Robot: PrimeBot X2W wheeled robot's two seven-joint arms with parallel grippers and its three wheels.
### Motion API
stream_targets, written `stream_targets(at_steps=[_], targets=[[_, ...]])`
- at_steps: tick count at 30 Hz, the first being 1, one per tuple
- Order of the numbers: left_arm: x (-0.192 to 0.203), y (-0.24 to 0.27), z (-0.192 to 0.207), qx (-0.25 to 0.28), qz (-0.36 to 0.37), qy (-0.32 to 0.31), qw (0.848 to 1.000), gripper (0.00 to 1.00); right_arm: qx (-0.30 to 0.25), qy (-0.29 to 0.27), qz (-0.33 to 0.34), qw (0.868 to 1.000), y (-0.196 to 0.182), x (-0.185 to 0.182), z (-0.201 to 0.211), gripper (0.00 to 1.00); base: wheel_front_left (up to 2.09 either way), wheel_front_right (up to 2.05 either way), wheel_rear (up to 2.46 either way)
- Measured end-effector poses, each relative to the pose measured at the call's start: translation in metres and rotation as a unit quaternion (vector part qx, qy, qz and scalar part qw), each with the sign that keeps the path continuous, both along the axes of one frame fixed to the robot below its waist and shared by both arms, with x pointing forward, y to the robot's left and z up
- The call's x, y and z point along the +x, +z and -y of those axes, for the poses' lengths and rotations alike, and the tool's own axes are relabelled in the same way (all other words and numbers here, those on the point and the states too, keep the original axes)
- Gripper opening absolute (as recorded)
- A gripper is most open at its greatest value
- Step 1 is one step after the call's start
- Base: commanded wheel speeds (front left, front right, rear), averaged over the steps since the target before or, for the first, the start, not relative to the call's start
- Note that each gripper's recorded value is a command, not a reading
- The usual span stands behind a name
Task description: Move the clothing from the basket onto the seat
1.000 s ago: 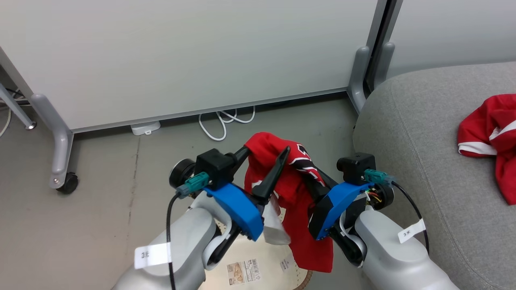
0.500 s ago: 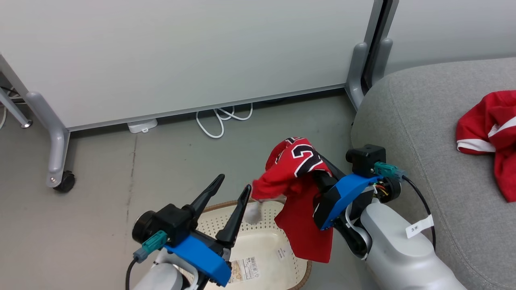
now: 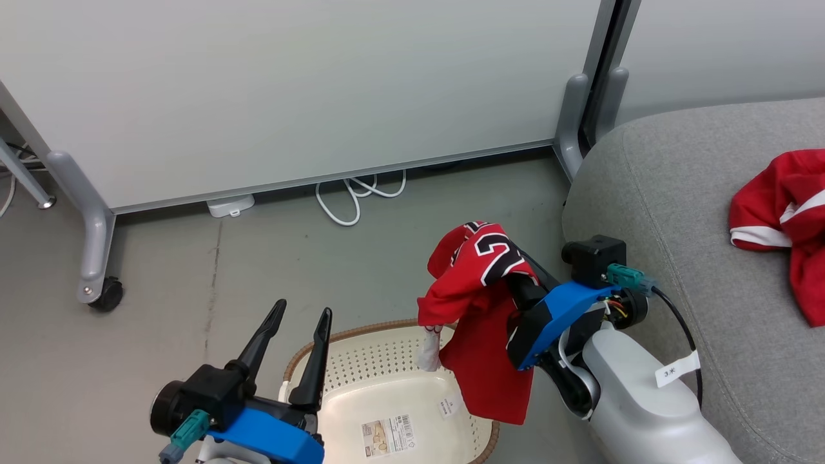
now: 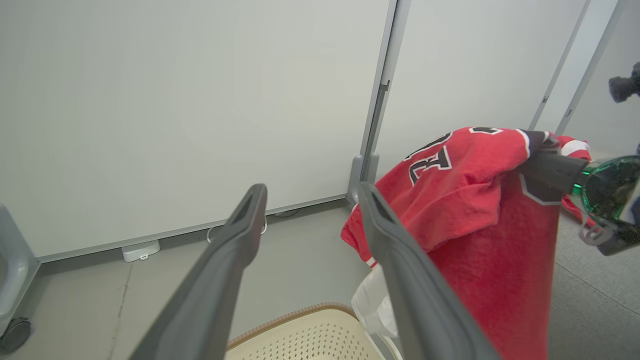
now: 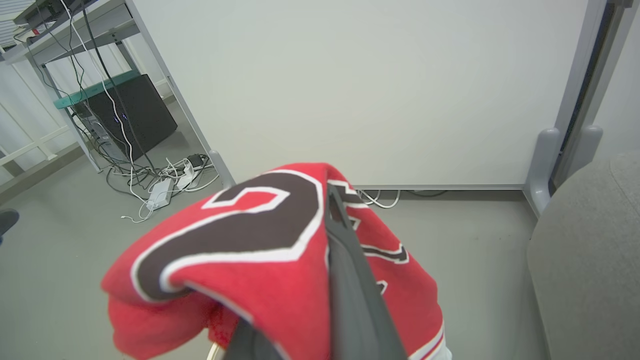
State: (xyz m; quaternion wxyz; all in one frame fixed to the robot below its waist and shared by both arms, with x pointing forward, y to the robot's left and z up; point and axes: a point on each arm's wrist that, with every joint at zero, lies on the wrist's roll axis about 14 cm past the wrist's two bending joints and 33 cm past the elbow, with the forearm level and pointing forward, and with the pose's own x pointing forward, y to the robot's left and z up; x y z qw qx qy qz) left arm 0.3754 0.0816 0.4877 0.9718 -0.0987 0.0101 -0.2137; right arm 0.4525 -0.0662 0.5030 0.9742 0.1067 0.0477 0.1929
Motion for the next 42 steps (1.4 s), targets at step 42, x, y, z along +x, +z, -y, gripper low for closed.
stream_targets(at_steps=[42], targets=[[0.016, -0.011, 0.131, -0.014, -0.010, -0.191, 0.982, 1.00, 0.007, -0.204, -0.012, 0.979, -0.009, -0.050, 0.153, 0.00, 0.00, 0.00, 0.00]])
